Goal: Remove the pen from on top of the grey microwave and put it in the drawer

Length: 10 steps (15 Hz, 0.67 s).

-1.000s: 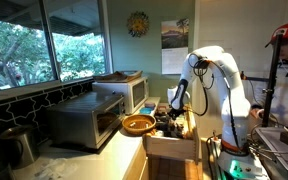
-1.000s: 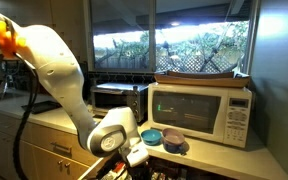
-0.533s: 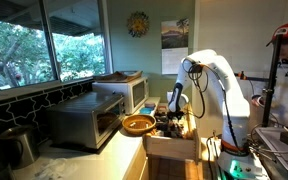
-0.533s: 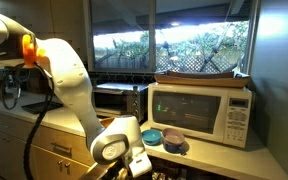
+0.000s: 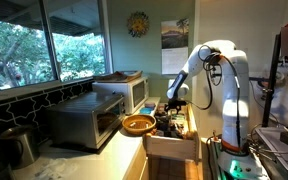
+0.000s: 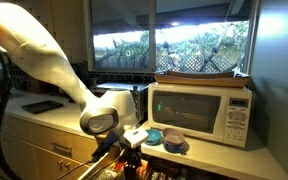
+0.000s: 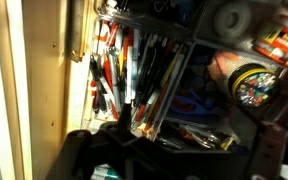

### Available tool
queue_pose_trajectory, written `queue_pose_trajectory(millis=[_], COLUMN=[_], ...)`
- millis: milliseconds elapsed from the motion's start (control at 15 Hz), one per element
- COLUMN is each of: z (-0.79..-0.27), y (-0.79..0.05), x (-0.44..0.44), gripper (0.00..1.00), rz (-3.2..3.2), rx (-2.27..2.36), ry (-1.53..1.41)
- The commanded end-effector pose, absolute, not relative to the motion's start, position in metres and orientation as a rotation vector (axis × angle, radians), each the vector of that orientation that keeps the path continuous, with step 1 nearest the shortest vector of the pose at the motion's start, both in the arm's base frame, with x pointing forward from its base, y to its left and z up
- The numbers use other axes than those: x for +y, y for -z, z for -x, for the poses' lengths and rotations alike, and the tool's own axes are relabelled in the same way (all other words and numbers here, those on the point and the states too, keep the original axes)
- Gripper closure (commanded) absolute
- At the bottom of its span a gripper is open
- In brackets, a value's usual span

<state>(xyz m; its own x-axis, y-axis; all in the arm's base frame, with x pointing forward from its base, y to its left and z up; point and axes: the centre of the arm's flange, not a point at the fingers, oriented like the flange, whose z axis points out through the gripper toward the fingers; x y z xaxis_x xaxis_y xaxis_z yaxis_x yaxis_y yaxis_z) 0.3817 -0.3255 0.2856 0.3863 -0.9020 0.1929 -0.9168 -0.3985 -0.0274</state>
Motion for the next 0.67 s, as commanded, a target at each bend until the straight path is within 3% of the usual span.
queue_pose_trajectory(millis=[0, 467, 600], z=[-0.339, -0.373, -0.371], y=[-0.358, -0.469, -0.455], x=[-0.293, -0.191, -0.214], gripper=[0.0, 0.0, 0.0], rz=[-2.778, -3.093, -3.015], rx=[-1.518, -0.995, -1.077], ry=[-0.265, -0.392, -0.399])
